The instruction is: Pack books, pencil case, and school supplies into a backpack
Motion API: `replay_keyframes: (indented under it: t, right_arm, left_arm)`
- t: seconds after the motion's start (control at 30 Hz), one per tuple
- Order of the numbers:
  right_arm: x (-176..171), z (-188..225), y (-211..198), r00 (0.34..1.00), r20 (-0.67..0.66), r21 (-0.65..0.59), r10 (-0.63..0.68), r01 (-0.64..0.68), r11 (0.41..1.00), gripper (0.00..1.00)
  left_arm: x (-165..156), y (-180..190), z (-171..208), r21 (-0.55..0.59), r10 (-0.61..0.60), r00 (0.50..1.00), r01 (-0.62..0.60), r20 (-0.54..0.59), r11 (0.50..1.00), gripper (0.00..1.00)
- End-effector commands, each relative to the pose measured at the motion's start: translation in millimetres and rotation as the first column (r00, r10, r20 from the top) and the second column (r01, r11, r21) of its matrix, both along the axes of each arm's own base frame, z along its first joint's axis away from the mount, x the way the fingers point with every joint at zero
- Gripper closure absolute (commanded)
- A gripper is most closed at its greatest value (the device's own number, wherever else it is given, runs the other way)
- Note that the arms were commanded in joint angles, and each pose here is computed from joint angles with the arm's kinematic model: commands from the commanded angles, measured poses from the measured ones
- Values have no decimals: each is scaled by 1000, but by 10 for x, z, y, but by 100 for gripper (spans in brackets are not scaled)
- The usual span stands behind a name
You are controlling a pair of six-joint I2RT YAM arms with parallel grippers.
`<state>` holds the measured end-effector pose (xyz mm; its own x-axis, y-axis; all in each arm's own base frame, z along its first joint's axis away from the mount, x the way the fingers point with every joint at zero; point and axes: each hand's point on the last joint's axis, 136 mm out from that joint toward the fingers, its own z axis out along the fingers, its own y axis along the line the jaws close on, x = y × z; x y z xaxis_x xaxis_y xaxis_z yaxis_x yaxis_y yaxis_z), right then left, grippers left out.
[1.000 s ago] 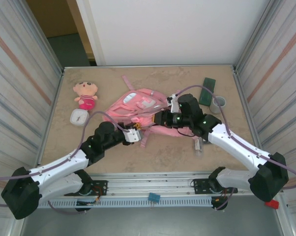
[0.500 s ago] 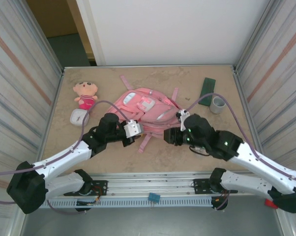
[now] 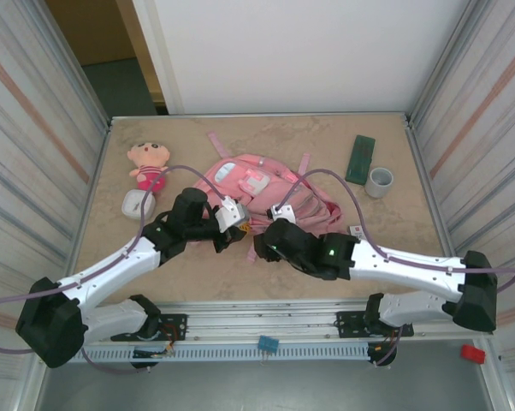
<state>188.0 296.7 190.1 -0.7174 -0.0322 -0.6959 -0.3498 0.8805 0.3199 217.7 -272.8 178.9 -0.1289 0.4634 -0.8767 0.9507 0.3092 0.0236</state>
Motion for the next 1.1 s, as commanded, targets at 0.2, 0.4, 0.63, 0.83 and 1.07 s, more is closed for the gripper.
replay_keyframes:
  t: [0.2, 0.4, 0.63, 0.83, 1.07]
  right_arm:
    - [378, 7, -160, 978, 90, -89, -190, 198, 976, 57]
    - [434, -5, -396, 963, 113, -156, -243, 259, 953, 88]
    - [339, 34, -698, 972, 62, -211, -225, 234, 949, 100]
    - [249, 27, -1046, 982, -41, -257, -186, 170, 951, 100]
    - [78, 33, -694, 984, -154, -116, 94, -112, 987, 100]
  left_arm:
    - [-29, -150, 534, -154, -66, 997, 71, 34, 986, 100]
    - [40, -88, 483, -122, -17, 999, 22, 45, 992, 100]
    - [251, 113, 300, -21, 118, 991, -117, 60, 993, 100]
    - [420, 416, 103, 81, 256, 962, -264, 96, 961, 100]
    - [459, 567, -35, 148, 301, 945, -318, 127, 937, 100]
